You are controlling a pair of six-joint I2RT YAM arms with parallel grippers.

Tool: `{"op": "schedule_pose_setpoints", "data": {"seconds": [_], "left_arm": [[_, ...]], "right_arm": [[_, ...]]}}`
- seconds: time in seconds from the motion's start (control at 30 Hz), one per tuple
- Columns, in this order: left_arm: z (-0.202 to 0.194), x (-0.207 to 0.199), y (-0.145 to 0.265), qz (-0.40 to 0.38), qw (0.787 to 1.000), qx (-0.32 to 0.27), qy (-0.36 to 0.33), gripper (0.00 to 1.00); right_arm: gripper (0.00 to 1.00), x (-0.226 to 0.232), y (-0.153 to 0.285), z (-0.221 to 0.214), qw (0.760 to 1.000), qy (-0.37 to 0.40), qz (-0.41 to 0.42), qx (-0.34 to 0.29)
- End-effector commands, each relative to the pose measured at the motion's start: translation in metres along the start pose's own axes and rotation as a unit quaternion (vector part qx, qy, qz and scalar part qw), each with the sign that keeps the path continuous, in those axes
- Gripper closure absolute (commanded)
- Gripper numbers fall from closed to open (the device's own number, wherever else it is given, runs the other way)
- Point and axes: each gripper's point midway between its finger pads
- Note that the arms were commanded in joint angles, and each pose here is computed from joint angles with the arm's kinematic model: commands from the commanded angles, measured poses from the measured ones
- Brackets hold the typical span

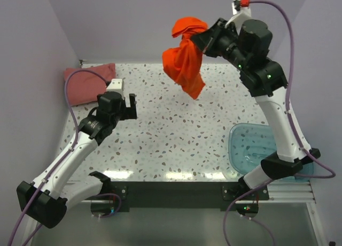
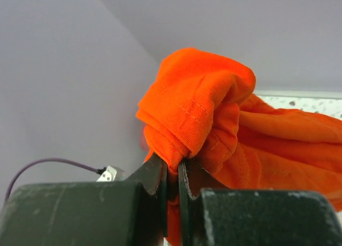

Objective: Fold and stack the t-shirts
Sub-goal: Move the tshirt to the center of the board, then flatten the tshirt out

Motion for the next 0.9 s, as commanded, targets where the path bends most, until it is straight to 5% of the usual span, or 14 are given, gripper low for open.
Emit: {"op": "schedule_pose_setpoints", "data": {"seconds": [0.0, 0.07, 0.2, 0.27, 0.5, 0.87], "left_arm": [[0.011, 0.007, 0.007, 0.017, 1.0, -0.02, 0.015, 0.0], [0.008, 0.008, 0.007, 0.019, 0.999, -0.018, 0.018, 0.0], [0.002, 0.008, 0.006, 0.019, 1.0, -0.01, 0.02, 0.0], [-0.001, 0.01, 0.005, 0.022, 1.0, -0.005, 0.014, 0.0], [-0.033, 0.012, -0.014, 0.037, 0.999, 0.036, -0.007, 0.0], [-0.033, -0.023, -0.046, -0.01, 0.997, 0.073, 0.005, 0.0]], "right_arm": [[1.0, 0.014, -0.017, -0.018, 0.999, -0.017, 0.038, 0.012], [0.93, -0.021, -0.034, -0.068, 0.997, -0.026, 0.006, 0.069], [0.28, -0.147, -0.043, -0.151, 0.976, -0.082, -0.137, 0.145], [0.16, -0.228, -0.03, -0.193, 0.947, -0.118, -0.233, 0.187], [0.14, -0.273, 0.009, -0.258, 0.906, -0.023, -0.307, 0.29], [0.18, -0.178, -0.057, -0.313, 0.925, 0.056, -0.159, 0.34]]}}
Point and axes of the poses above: each gripper's point midway between its finger pads, its own y axis back along the fingers, its own x axis along the line the jaws close on, z = x × y, and after that the axes turned 2 degrees about -y, right-handed
